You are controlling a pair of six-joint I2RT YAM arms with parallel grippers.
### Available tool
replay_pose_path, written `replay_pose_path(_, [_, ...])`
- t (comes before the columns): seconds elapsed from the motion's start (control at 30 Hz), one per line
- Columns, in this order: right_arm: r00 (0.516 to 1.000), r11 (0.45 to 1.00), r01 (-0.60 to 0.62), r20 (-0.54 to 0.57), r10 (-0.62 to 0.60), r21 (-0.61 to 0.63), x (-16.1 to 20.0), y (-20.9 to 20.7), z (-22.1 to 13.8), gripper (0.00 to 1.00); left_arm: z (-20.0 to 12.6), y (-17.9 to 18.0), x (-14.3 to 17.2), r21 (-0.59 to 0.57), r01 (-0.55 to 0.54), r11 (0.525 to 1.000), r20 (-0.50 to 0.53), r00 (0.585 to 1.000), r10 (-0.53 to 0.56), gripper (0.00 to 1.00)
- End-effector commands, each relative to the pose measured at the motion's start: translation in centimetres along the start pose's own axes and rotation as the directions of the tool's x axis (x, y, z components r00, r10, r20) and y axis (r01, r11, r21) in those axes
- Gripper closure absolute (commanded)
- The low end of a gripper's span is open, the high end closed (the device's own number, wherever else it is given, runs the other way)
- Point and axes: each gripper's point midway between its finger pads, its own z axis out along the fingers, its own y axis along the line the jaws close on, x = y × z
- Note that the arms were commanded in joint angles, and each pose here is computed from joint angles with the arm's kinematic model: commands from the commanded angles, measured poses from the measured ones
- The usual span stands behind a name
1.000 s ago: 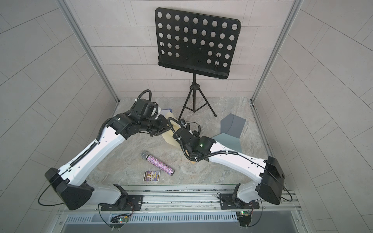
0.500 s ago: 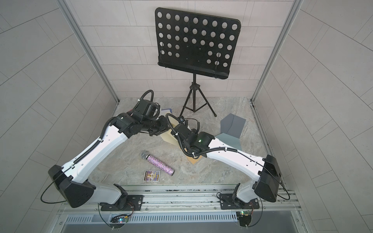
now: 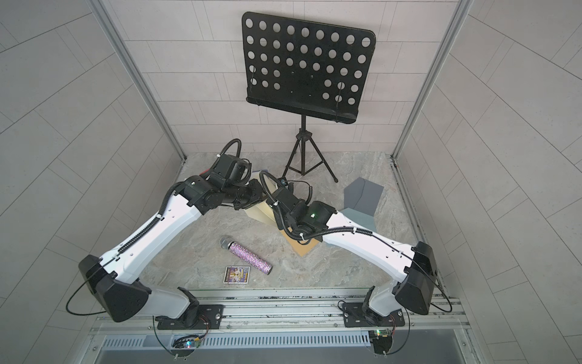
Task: Take the letter paper out of the envelope
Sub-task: Take out the letter paper from the envelope, then place the envelope at the center of the board.
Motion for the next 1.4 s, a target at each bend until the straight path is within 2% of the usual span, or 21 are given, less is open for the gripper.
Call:
replay_pose_path(0.0, [0.999,0.999,-0.035,0.021,0.036,-0.03,-0.8,0.5,-0.7,1.0,0.7,0.7,-0.6,-0.031,-0.008,0.999,0.023,1.0,0.009,0.76])
replay_pose_path(0.13, [0.999,0.999,-0.032,0.022,0.033,-0.015,-0.7,0.2,-0.6,1.0,0.8,0.4,-0.6,-0.012,-0.005,1.0,0.024,1.0,0.006,0.99])
replay_pose_path(0.17, [0.999,0.999,-0.032,0.022,0.032,-0.01,-0.7,0.1,-0.6,1.0,0.6,0.2,-0.6,-0.006,-0.004,1.0,0.026,1.0,0.004,1.0])
replay_pose_path(0.43, [1.0,0.999,-0.023,-0.017,0.024,0.049,-0.3,-1.6,0.7,1.0,-1.5,-1.8,-0.6,0.076,0.009,0.997,0.019,1.0,-0.011,1.0])
replay_pose_path(0.73, [0.997,0.996,0.014,-0.078,-0.007,0.086,1.8,-3.1,2.5,1.0,-5.1,-3.0,-1.5,0.146,0.035,0.989,0.104,0.993,-0.05,1.0])
replay_pose_path(0.97, [0.994,0.989,0.057,-0.101,-0.043,0.135,2.8,-4.6,2.9,1.0,-7.3,-3.0,-2.1,0.138,0.033,0.99,0.148,0.987,-0.053,1.0])
replay_pose_path(1.2, [0.984,0.977,0.095,-0.168,-0.062,0.193,5.7,-7.2,3.9,1.0,-10.6,-3.2,-4.3,0.188,0.038,0.981,0.251,0.964,-0.086,1.0])
replay_pose_path(1.37, [0.963,0.954,0.149,-0.256,-0.082,0.258,8.1,-10.8,5.3,1.0,-10.9,-2.6,-4.9,0.183,0.025,0.983,0.264,0.962,-0.073,1.0])
